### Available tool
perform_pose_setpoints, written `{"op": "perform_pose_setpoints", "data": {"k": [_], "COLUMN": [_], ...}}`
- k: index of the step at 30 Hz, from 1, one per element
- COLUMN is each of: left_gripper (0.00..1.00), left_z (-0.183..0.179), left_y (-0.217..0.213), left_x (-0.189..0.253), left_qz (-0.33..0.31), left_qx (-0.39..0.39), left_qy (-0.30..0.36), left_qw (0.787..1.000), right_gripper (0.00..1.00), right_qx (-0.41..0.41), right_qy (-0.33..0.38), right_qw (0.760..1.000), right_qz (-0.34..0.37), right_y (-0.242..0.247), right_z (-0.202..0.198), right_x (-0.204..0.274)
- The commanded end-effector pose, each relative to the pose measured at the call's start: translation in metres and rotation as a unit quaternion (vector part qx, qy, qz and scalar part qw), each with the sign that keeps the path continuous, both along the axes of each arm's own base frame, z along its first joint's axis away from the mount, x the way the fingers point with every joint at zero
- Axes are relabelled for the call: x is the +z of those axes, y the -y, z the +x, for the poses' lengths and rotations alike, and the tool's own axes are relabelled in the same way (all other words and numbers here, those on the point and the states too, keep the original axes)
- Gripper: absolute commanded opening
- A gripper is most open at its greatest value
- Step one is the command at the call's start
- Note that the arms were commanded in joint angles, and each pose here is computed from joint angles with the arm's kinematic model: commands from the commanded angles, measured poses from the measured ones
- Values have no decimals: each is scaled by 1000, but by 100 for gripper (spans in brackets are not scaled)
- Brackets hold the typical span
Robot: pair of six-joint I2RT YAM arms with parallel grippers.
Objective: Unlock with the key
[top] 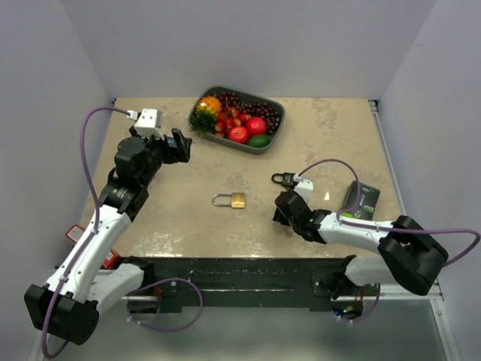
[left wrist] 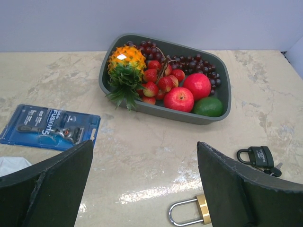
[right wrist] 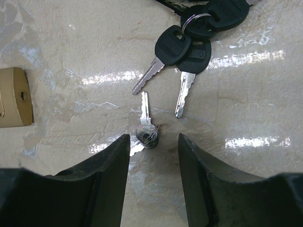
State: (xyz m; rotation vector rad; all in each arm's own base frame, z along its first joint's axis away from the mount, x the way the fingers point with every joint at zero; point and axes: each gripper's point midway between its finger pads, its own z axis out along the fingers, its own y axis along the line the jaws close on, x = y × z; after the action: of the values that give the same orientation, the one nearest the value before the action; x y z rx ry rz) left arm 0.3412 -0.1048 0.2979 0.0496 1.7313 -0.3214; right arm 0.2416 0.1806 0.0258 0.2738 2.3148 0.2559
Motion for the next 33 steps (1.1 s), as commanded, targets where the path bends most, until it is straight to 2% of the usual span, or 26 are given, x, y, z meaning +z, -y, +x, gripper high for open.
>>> {"op": "perform_pose_setpoints", "data": {"k": [1,7,17,26,29,33], "left_gripper": [95,95,95,95,95,95], "left_z": [0,0,1,3,3,4], "left_y": [3,3,4,4,5,5], "left_x": [11,11,8,5,4,4], "left_qz": [-3,-3,-2,-1,0,0], "left_qx": [-8,-10,-10,-10,-11,-12], "left_qy": [18,18,14,10,8,8], "left_qw": [1000,1000,1000,1000,1000,1000], "right_gripper": [47,43,42,35,30,16], "right_qx": [-27,-36,-55,-66,-71,-77], "right_qy": [30,34,39,37,36,35], "right_qw": [999,998,998,997,997,996], "right_qz": [23,26,20,11,17,22], "right_y": [-8,-10,-4,-1,0,2], "right_z": [16,19,21,23,22,21], "right_x": [16,16,13,9,9,8]}}
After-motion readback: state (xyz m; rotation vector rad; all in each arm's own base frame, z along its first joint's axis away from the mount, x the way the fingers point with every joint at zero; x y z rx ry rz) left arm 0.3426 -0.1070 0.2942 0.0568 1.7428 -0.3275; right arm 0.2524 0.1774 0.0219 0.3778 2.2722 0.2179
